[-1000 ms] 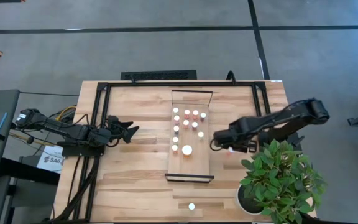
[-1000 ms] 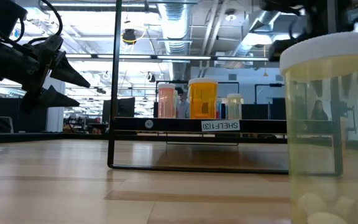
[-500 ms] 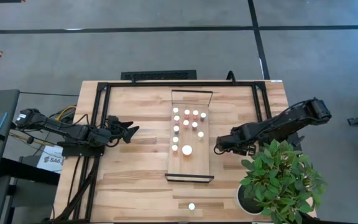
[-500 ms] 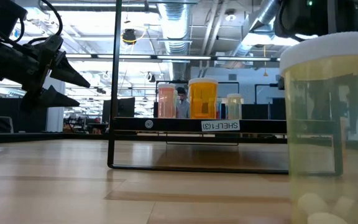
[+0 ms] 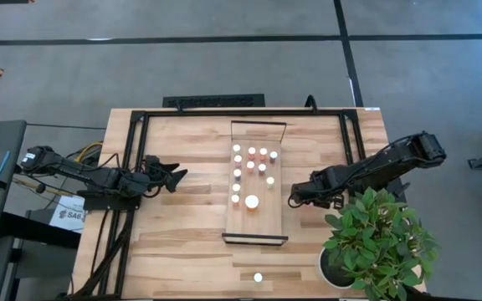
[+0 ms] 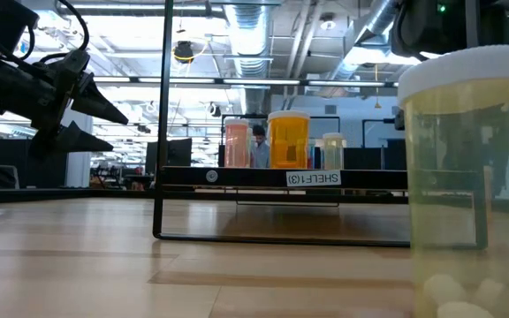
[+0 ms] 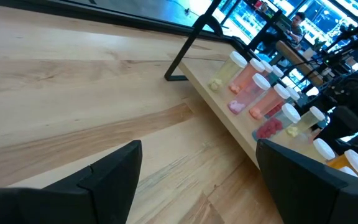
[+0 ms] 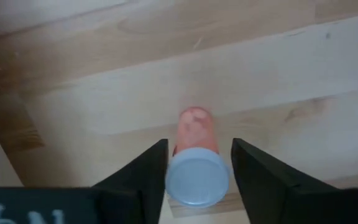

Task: Pick and place medicine bottles onto shelf by color
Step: Put the pink pill bottle on the shelf

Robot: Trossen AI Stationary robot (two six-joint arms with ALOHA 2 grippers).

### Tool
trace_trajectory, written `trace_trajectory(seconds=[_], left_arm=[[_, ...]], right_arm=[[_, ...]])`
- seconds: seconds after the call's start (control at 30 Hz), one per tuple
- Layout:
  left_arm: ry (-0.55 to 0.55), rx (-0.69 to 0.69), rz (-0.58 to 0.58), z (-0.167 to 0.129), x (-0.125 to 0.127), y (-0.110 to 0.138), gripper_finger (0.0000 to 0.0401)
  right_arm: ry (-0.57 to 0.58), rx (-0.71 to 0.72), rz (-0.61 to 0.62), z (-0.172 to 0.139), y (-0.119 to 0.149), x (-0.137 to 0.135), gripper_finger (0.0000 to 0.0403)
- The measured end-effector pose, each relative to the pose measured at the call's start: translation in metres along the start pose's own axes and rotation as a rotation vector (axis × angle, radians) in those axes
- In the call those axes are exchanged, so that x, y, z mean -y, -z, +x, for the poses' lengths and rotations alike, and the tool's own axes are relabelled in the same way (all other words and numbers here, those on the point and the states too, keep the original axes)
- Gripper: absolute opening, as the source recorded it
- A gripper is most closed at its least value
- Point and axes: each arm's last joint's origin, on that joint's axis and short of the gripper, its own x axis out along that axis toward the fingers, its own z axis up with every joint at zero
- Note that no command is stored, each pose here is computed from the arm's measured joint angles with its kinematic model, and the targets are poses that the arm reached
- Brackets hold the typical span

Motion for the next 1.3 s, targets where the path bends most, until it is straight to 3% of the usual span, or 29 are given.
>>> trace_trajectory(seconds=[0.3,0.5,0.9,1.17,1.3], left_arm=[[0.0,0.0,0.0,0.0,0.0,0.0,0.0303],[0.0,0.0,0.0,0.0,0.0,0.0,0.0303],[0.0,0.0,0.0,0.0,0.0,0.0,0.0303],[0.004,0.001,-0.003,0.0,0.0,0.0,0.0303],[0.004,0.001,-0.003,0.0,0.0,0.0,0.0303]], right_arm=[[0.001,-0.003,0.007,0.0,0.0,0.0,0.0123],[-0.007,-0.038,0.032,-0.011,-0.002,-0.01,0.0134],[-0.017,-0.024,-0.045,-0.053,0.005,-0.037,0.013],[0.057,0.011,-0.155,-0.065,0.019,-0.078,0.0131],[0.021,0.006,-0.218,-0.075,0.024,-0.102,0.0131]])
